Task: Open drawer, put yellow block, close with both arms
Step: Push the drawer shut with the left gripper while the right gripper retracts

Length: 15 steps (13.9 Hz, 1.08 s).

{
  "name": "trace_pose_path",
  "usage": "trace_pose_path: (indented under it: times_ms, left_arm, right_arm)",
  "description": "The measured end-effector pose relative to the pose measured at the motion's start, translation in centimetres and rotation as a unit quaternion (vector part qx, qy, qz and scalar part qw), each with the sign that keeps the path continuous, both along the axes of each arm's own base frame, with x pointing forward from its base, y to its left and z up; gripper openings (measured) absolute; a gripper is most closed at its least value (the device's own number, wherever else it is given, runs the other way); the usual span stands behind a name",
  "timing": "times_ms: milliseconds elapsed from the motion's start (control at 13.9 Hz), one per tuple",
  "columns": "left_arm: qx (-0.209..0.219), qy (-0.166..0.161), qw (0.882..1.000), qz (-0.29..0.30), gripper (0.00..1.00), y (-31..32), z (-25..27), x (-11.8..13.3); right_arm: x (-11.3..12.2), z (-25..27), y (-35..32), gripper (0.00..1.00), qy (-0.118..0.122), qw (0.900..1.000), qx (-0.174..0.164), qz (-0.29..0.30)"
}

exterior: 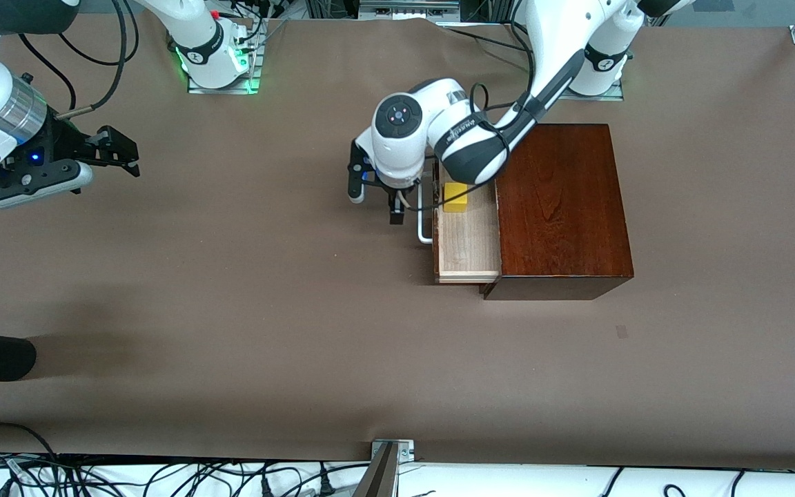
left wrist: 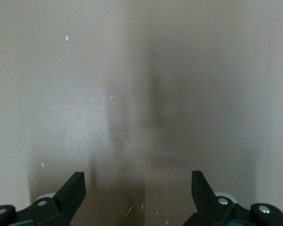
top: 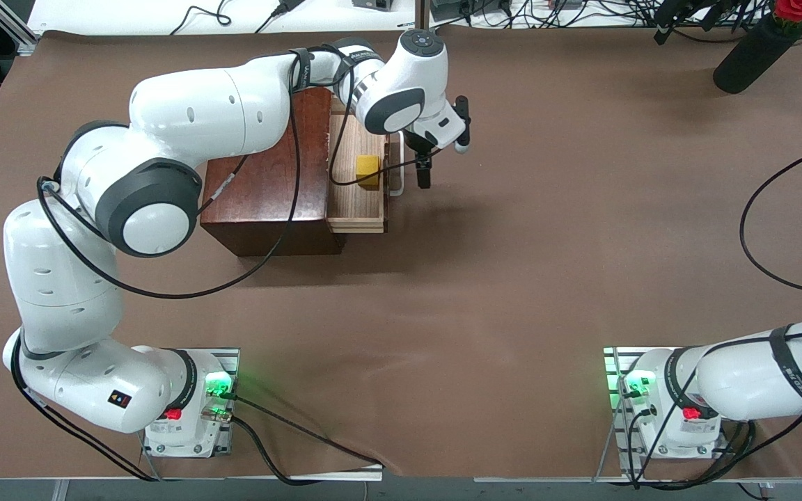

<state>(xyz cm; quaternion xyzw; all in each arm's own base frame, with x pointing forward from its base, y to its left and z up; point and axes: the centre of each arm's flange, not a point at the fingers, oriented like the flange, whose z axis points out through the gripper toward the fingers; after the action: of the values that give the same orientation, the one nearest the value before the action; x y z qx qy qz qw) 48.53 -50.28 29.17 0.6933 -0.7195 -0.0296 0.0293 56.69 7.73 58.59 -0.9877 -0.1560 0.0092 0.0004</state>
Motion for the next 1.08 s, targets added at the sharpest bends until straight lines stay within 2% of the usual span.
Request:
trace_pose_path:
  times_ms: [288, 505, 865, 1081]
  left_arm:
    - [0.034, 0.022, 0.999, 0.000, 1.00, 2.6, -0.8, 1.5]
    - [0.071, 0.050, 0.996, 0.009, 1.00, 4.6, -0.9, 2.0]
    - [0.124, 0.085, 0.988, 0.025, 1.00, 8.0, -0.6, 2.9]
    - [0.135, 0.095, 0.986, 0.037, 1.00, 9.8, -0.6, 3.8]
  right_arm:
    - [0.2, 0.8, -0.4, 1.00, -0.014, 1.000, -0.022, -0.006]
    - [0.4, 1.3, -0.7, 1.00, -0.022, 0.999, -0.022, -0.014]
    - [0.5, 1.3, -0.7, 1.00, -0.022, 0.999, -0.022, -0.015]
    - [0.5, 1.3, -0.7, 1.00, -0.022, 0.999, -0.022, -0.015]
